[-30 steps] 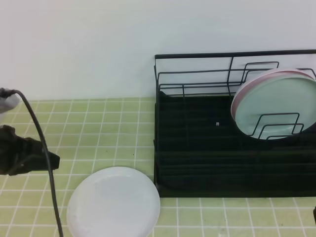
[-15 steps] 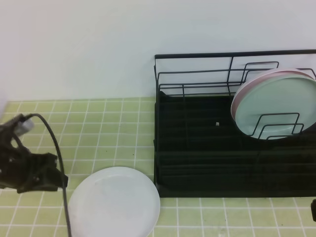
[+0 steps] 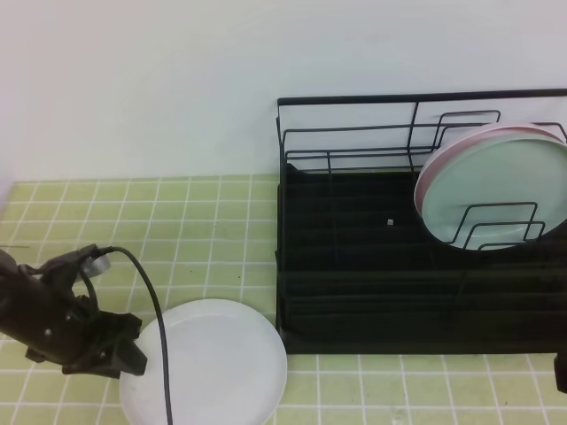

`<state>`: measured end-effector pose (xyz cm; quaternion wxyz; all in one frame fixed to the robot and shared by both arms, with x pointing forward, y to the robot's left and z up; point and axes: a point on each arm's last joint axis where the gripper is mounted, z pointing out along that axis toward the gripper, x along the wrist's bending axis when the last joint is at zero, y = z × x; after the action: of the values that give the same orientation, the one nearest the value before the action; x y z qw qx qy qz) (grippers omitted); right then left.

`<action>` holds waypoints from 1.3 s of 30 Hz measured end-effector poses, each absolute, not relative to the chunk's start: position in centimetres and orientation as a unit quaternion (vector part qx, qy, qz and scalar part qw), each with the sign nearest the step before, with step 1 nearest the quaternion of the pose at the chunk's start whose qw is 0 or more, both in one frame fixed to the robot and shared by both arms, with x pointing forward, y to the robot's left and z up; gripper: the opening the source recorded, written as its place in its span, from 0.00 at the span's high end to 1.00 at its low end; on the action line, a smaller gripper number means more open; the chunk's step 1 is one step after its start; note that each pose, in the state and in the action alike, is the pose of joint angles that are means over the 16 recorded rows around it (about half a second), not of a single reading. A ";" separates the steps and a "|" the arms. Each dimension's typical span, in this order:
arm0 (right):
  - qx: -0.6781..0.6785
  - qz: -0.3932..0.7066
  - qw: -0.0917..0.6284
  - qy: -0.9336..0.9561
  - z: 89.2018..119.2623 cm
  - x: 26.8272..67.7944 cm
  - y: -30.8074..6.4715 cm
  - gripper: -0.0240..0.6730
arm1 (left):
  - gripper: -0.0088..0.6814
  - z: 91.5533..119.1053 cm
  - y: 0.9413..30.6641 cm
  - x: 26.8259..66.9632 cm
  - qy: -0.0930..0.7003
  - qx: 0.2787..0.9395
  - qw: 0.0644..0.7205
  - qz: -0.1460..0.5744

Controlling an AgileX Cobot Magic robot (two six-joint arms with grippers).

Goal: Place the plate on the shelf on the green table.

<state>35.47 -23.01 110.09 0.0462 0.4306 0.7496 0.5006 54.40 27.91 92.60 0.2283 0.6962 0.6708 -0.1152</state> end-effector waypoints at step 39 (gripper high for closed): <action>0.428 0.488 0.022 0.761 109.8 35.1 -22.9 0.97 | 0.98 105.9 28.0 53.3 0.580 0.772 0.258 -0.037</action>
<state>35.07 -22.89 109.81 0.0218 0.4280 0.7606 0.4877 53.31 27.98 105.91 0.2578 0.7715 0.5805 -0.0371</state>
